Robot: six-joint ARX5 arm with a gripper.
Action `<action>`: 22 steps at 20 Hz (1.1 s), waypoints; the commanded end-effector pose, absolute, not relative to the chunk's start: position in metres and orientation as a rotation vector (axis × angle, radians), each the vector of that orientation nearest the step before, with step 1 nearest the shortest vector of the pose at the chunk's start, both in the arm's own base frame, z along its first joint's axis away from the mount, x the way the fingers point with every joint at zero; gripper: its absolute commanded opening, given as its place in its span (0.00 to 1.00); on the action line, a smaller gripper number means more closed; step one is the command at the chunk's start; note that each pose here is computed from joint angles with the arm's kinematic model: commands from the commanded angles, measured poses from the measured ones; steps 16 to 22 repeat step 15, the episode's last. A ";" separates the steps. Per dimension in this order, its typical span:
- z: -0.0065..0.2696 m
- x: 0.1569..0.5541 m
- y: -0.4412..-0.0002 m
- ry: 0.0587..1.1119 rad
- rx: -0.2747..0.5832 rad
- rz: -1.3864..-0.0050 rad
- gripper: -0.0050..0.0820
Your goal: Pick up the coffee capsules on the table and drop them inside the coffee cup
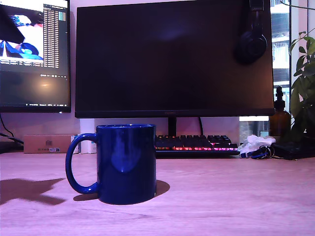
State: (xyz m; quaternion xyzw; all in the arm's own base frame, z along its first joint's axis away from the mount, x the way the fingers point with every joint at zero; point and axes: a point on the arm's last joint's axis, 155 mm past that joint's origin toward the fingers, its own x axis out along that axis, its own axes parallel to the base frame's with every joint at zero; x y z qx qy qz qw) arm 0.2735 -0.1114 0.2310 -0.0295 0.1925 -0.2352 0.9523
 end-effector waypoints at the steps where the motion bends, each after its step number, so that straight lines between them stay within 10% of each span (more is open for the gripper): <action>1: 0.225 0.267 -0.105 0.391 -0.069 -0.447 0.04; 22: 0.241 0.226 -0.084 0.292 -0.076 -0.389 0.04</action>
